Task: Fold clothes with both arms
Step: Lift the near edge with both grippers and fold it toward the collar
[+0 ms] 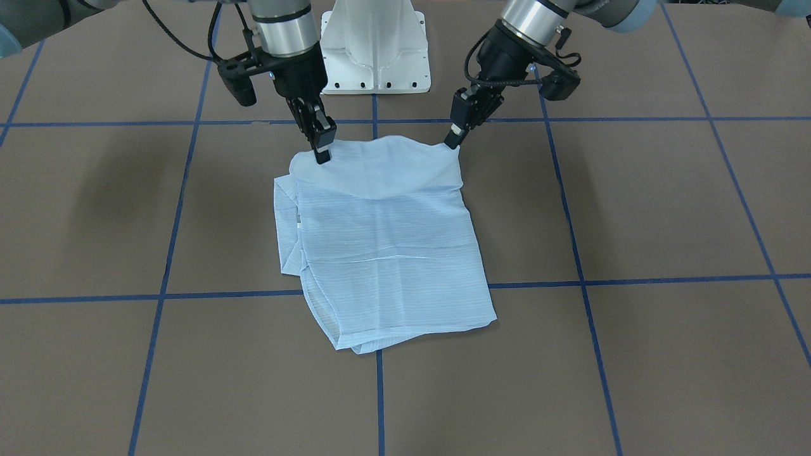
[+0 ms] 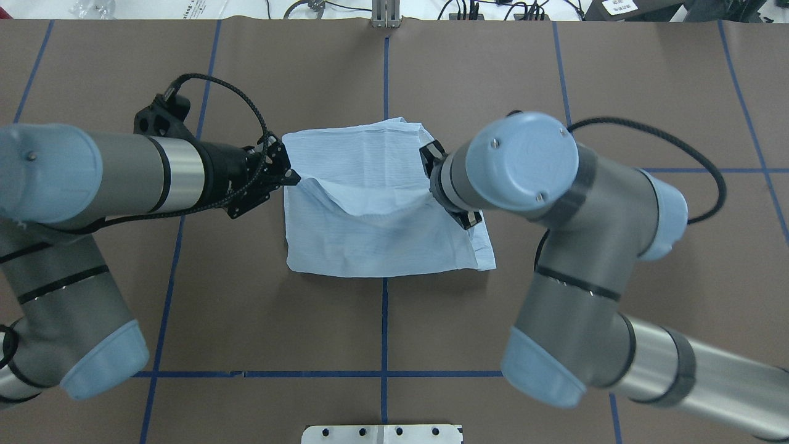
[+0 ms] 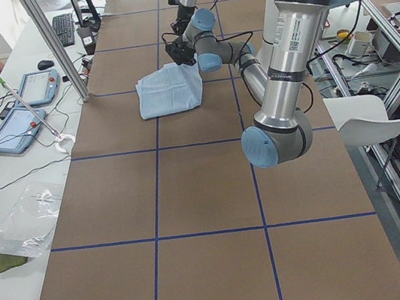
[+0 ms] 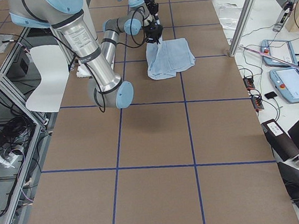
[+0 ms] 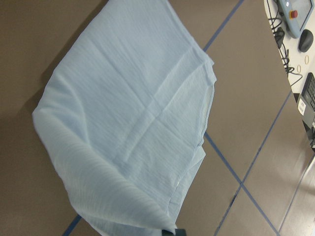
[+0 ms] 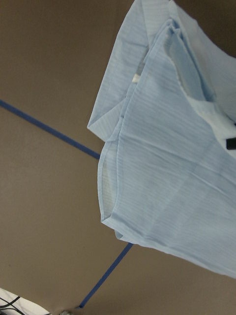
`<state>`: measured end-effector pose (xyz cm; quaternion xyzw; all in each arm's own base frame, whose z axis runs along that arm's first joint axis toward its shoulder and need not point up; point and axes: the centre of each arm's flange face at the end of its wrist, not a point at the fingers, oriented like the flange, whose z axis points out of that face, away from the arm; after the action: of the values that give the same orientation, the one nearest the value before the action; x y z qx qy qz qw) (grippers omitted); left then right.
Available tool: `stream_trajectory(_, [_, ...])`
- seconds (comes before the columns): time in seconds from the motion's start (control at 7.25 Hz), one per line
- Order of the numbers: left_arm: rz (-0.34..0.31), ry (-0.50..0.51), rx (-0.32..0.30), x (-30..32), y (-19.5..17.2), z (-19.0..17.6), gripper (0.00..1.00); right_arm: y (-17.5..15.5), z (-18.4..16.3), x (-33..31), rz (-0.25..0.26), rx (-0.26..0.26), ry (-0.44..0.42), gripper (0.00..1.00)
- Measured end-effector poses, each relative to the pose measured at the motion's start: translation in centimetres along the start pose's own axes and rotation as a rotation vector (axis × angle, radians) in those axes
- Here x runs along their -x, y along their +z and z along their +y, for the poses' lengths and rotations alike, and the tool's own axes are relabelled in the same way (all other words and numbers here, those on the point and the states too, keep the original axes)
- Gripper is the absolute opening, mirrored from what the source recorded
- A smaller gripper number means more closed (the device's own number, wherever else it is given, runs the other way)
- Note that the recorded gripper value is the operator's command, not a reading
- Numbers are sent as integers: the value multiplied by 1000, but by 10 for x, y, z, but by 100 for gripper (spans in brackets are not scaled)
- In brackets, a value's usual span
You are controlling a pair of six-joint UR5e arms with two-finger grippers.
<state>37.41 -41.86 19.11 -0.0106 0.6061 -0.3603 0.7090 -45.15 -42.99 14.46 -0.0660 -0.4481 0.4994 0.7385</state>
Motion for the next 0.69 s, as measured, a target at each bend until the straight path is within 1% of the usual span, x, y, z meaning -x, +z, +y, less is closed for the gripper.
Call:
stream_trajectory(0.14, [-9,9,-35,-6,19,-22,0,21,-18,31,20,11,-15,0])
stream_trajectory(0.28, [-10,10,-58,-10,44,-41,0,45,-32,59,53,9,-43,0])
stream_trajectory(0.41, [-6,11,-73,-10,70,-59,0,70,-43,80,80,5,-74,7])
stream_trajectory(0.55, [-6,24,-90,-6,96,-80,0,103,-59,93,87,7,-104,45])
stream_trajectory(0.69, [-12,56,-114,-1,121,-105,67,139,-75,103,79,14,-143,99])
